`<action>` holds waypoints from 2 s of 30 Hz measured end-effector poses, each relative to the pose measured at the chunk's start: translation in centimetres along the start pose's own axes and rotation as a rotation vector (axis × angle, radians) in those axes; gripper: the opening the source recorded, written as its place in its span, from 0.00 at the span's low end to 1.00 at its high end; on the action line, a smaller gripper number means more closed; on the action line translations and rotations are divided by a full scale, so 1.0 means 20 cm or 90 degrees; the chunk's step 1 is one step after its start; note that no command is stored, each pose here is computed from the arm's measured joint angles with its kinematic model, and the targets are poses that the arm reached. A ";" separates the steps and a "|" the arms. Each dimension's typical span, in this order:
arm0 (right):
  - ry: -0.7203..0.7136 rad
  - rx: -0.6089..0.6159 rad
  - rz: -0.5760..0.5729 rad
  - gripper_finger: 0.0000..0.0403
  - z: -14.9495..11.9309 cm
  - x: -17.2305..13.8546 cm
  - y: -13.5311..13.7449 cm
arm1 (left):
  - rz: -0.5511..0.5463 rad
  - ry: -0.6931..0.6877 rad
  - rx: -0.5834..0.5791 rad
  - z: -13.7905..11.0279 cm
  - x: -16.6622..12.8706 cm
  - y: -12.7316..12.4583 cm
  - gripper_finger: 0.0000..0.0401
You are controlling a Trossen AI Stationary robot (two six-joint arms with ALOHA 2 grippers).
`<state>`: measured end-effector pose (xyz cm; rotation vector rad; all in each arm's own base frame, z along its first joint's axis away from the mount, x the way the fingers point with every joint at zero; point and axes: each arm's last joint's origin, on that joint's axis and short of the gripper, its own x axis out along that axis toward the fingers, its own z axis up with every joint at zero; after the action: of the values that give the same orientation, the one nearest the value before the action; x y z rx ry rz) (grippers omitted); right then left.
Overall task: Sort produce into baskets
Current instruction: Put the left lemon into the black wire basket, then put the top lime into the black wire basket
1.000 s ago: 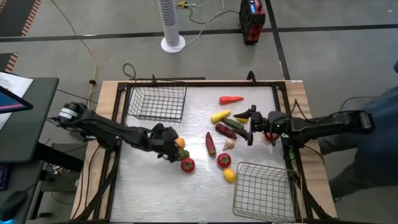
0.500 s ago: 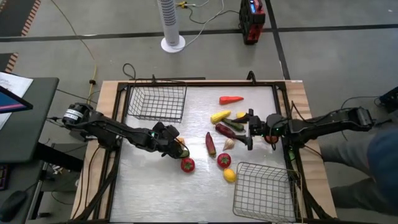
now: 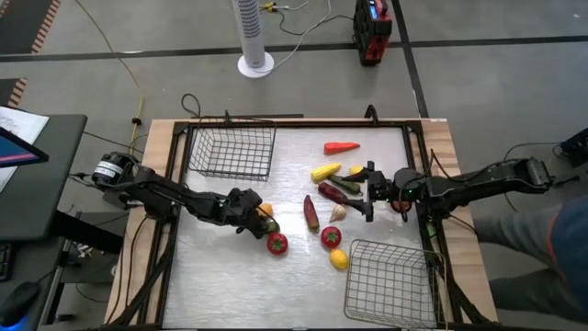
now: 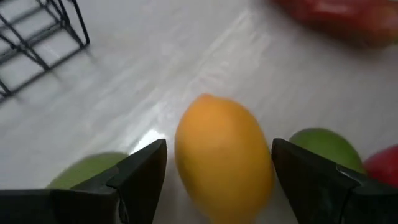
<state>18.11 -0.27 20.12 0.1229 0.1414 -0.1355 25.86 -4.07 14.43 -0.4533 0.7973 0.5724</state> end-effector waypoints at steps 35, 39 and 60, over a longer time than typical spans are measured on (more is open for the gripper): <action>-0.002 -0.005 0.000 0.92 0.00 0.00 0.00 | -0.012 -0.288 0.109 0.39 -0.51 0.03 0.43; -0.002 -0.006 0.000 0.92 0.00 0.00 0.00 | 0.110 -0.296 0.065 0.44 -0.61 0.21 0.43; 0.001 -0.007 -0.001 0.92 0.00 0.00 0.00 | 0.054 -0.102 0.109 0.45 -0.53 0.30 0.73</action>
<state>18.10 -0.30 20.10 0.1119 0.1432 -0.1366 20.93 2.41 27.24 -0.2133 0.7071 0.6059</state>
